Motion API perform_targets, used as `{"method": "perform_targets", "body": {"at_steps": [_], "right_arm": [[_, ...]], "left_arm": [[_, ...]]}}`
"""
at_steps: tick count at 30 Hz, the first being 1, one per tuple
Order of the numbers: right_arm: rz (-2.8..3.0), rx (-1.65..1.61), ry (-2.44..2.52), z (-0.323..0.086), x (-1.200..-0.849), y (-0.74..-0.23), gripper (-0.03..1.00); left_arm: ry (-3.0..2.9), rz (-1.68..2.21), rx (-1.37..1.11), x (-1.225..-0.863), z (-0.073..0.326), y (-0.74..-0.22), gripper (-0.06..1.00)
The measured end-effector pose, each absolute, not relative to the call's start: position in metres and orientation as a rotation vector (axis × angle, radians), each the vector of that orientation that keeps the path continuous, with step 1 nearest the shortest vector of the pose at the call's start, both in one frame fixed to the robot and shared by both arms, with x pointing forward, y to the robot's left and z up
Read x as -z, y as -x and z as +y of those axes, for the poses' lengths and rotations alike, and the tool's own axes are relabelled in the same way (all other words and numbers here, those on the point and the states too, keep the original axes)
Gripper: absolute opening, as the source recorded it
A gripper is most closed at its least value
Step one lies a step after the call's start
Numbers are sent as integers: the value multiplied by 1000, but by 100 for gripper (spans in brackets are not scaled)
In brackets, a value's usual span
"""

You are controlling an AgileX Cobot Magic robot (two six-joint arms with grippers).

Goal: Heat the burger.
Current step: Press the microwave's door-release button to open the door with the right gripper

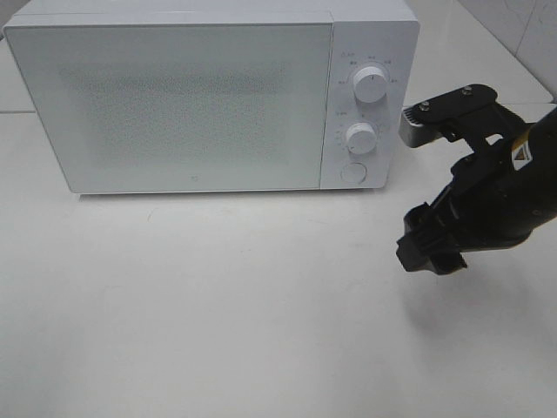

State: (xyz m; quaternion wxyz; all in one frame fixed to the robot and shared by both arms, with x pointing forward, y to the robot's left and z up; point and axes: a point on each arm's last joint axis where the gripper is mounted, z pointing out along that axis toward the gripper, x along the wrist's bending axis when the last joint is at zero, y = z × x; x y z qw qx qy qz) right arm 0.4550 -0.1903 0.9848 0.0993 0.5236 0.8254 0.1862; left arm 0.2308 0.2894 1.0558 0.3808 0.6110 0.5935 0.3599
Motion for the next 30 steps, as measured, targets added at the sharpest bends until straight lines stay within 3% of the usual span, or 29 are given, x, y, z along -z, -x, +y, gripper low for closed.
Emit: {"method": "perform_targets", "body": {"at_steps": [12, 30], "right_arm": [[2510, -447, -1570, -211, -1022, -411, 74], [2182, -730, -1576, -267, -1088, -334, 74]], "left_arm": [[-1560, 1515, -919, -1056, 289, -231, 99], [-1560, 1515, -919, -1056, 289, -231, 99]]}}
